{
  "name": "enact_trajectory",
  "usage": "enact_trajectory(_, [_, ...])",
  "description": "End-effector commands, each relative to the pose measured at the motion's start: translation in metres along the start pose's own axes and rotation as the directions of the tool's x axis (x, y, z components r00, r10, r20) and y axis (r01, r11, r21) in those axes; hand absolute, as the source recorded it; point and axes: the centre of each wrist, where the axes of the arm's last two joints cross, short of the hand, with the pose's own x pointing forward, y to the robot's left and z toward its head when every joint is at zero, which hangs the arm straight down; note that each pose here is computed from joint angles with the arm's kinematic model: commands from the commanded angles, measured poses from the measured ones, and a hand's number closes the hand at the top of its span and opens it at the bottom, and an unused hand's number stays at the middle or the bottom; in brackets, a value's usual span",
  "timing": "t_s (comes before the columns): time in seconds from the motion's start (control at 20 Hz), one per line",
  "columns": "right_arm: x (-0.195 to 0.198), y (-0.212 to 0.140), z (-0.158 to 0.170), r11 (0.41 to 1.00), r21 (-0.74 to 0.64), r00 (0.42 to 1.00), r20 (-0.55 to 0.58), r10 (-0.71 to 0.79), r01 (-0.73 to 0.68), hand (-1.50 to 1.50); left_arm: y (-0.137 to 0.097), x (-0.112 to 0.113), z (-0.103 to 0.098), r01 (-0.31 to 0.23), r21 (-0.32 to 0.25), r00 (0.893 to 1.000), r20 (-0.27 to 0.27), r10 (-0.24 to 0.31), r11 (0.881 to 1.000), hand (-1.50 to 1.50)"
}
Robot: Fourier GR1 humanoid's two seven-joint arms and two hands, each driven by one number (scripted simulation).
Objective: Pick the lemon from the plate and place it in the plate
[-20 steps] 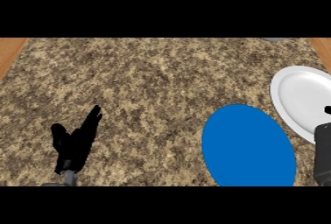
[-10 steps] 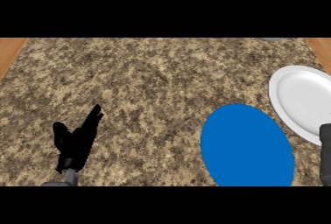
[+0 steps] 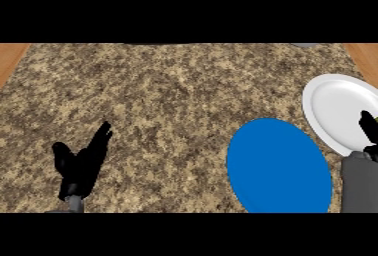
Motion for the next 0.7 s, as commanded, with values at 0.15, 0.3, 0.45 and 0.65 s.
enact_trajectory(0.15, [-0.037, -0.051, 0.049, 0.989, 0.139, 0.998, -0.036, -0.055, 0.059, -1.50, -0.005, -0.006, 0.006, 0.002, -0.006, 0.998, -0.055, -0.002, 1.000, 0.00])
enact_trajectory(0.3, [-0.038, -0.070, 0.062, 0.980, 0.187, 0.997, -0.025, -0.069, 0.073, -1.50, -0.008, -0.013, 0.005, -0.013, -0.008, 0.999, -0.044, 0.012, 1.000, 0.00])
enact_trajectory(0.45, [-0.051, -0.079, 0.070, 0.980, 0.194, 0.999, -0.031, -0.029, 0.035, -1.50, -0.005, -0.009, 0.010, 0.006, -0.023, 0.999, -0.031, -0.007, 1.000, 0.00])
enact_trajectory(0.65, [-0.050, -0.088, 0.080, 0.972, 0.233, 1.000, -0.011, -0.005, 0.008, -1.50, 0.003, 0.003, -0.016, 0.003, -0.007, 0.999, -0.050, -0.004, 1.000, 0.00])
